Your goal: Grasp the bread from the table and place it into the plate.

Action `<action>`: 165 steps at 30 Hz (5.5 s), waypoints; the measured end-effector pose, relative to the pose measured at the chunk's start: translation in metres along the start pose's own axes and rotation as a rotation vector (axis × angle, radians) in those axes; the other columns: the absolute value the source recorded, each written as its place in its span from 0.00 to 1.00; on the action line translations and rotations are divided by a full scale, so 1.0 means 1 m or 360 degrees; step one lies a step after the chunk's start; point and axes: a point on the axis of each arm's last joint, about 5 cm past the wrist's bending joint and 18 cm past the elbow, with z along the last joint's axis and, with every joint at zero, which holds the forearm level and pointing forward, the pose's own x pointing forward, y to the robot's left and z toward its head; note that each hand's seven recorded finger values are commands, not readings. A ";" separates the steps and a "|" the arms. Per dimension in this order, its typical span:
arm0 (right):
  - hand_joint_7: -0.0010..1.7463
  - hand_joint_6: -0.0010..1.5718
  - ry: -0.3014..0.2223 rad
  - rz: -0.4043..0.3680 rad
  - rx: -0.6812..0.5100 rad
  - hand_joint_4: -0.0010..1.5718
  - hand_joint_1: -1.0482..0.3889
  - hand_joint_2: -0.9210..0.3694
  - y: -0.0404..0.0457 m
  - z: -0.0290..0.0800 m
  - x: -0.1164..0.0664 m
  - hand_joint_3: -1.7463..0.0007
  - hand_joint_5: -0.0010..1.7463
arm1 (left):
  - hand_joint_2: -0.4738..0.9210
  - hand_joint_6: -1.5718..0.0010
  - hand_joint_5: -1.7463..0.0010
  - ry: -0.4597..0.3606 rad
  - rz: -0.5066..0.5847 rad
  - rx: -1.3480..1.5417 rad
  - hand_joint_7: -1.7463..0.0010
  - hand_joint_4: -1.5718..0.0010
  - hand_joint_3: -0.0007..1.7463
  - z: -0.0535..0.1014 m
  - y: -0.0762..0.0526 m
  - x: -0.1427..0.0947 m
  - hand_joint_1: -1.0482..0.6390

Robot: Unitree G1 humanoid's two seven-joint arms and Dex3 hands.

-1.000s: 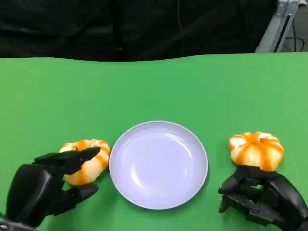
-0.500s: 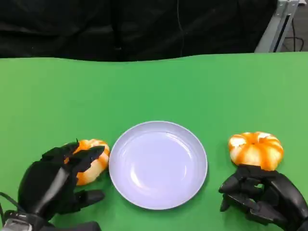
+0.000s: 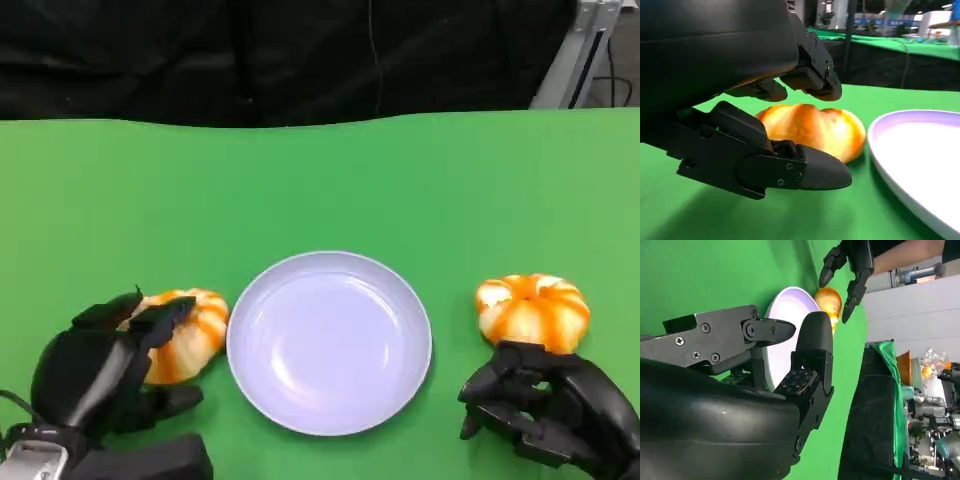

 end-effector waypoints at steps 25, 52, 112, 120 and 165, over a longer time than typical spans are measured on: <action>0.58 0.48 0.0010 0.0012 0.0014 0.41 0.68 0.00 -0.0010 0.000 -0.001 0.82 0.82 | 0.99 0.69 1.00 0.0012 -0.0068 -0.0087 1.00 0.71 0.04 0.000 -0.004 0.010 0.52; 0.56 0.50 0.0025 0.0005 0.0054 0.42 0.67 0.01 -0.0019 -0.003 -0.002 0.83 0.79 | 1.00 0.68 0.98 0.0055 -0.0301 -0.0100 1.00 0.74 0.03 0.002 0.003 0.019 0.57; 0.56 0.49 0.0020 -0.0035 0.0091 0.41 0.70 0.04 -0.0050 -0.004 -0.003 0.78 0.81 | 1.00 0.57 0.01 0.0125 0.0413 -0.0087 0.22 0.68 0.09 0.010 0.004 0.014 0.60; 0.56 0.48 0.0020 -0.0030 0.0091 0.40 0.71 0.03 -0.0050 -0.004 -0.003 0.78 0.82 | 1.00 0.51 0.10 0.0011 0.0516 -0.0135 0.32 0.62 0.12 0.021 0.015 0.011 0.60; 0.57 0.48 0.0031 -0.0014 0.0072 0.41 0.70 0.02 -0.0033 -0.005 -0.002 0.81 0.82 | 0.98 0.44 0.12 -0.0636 0.0268 -0.0365 0.46 0.60 0.04 0.088 0.025 0.048 0.58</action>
